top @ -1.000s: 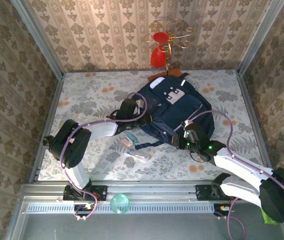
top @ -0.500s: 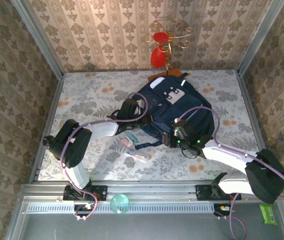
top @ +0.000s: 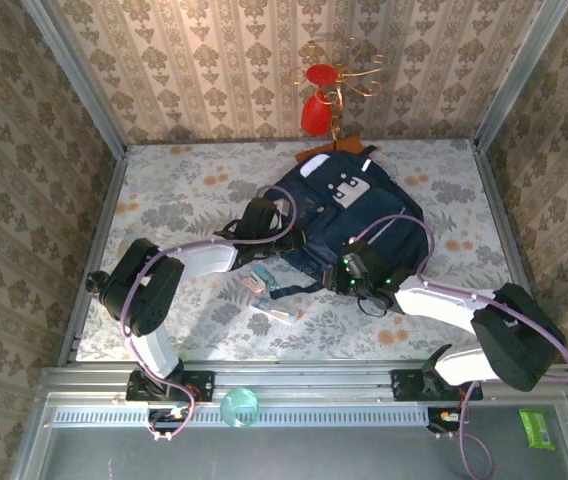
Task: Pack the student bag
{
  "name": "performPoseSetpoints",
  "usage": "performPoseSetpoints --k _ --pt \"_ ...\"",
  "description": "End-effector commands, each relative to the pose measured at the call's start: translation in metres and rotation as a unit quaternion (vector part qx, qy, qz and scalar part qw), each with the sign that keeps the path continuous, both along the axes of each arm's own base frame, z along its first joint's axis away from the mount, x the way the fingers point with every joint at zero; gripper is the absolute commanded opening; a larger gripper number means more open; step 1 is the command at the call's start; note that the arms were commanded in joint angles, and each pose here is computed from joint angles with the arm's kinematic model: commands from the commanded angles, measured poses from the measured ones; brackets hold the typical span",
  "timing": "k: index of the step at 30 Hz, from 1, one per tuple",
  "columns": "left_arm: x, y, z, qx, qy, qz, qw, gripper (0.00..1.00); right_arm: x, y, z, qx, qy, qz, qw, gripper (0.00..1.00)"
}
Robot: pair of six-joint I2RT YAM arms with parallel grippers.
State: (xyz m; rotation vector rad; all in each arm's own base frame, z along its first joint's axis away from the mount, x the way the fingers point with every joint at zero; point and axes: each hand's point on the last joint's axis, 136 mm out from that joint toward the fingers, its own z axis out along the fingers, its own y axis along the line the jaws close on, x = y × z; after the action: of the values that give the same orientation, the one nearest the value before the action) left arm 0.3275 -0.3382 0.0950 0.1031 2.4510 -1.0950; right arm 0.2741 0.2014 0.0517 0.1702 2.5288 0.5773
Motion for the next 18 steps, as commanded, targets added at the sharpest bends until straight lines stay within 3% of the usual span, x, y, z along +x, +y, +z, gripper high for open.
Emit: performPoseSetpoints --k 1,18 --pt "-0.002 -0.006 0.003 0.007 -0.011 -0.014 1.0 0.0 0.027 0.002 0.01 0.014 -0.046 -0.045 0.998 0.39" --pt "-0.004 -0.01 0.001 0.006 -0.009 -0.019 1.0 0.0 0.035 0.004 0.041 0.075 -0.142 -0.046 0.986 0.24"
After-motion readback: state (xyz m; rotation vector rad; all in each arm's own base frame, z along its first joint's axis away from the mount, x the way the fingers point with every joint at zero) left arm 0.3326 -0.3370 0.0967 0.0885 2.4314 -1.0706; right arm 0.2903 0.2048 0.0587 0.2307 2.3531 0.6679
